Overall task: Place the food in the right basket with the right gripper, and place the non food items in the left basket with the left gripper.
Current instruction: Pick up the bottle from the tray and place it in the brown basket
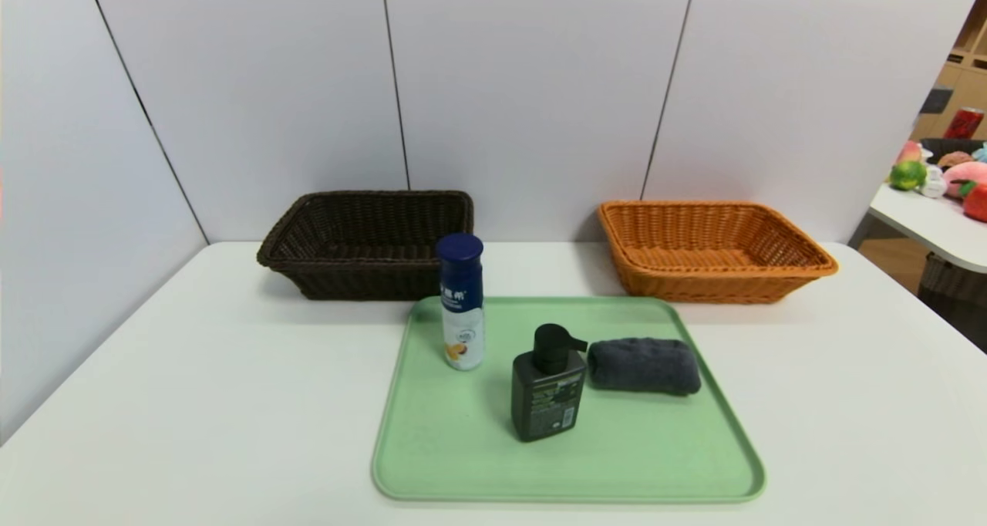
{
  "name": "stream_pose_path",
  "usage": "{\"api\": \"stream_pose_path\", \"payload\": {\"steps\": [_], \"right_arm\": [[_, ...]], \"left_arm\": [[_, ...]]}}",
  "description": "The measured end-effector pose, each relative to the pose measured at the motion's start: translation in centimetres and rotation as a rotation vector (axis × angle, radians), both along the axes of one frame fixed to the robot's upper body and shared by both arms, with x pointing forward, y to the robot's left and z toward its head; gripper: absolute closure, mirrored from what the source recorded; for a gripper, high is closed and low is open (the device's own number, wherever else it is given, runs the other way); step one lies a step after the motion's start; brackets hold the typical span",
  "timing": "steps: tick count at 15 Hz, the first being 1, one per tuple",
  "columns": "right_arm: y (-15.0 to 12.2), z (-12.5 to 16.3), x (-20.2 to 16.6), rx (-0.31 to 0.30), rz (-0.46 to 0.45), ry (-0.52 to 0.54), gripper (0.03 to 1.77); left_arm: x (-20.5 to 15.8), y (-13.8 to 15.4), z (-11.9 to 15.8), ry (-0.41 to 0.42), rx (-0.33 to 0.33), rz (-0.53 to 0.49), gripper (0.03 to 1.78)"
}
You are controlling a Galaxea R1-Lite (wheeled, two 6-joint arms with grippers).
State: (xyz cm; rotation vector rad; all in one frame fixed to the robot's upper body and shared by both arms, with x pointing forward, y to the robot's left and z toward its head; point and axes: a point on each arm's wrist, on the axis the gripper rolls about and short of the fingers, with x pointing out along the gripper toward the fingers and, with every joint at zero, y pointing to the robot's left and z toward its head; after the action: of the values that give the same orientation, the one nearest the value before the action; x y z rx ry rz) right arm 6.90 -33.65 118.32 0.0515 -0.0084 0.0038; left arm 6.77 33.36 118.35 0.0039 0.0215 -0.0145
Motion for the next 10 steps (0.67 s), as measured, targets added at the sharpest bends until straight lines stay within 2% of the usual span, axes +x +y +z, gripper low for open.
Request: {"api": "stream_pose_path", "payload": {"steps": [10], "right_arm": [[0.0,0.03,0.0,-0.009,0.003,-0.003,0.1]], "left_arm": [[0.0,-0.01,-0.01,0.001,0.012,-0.004,0.12]]}}
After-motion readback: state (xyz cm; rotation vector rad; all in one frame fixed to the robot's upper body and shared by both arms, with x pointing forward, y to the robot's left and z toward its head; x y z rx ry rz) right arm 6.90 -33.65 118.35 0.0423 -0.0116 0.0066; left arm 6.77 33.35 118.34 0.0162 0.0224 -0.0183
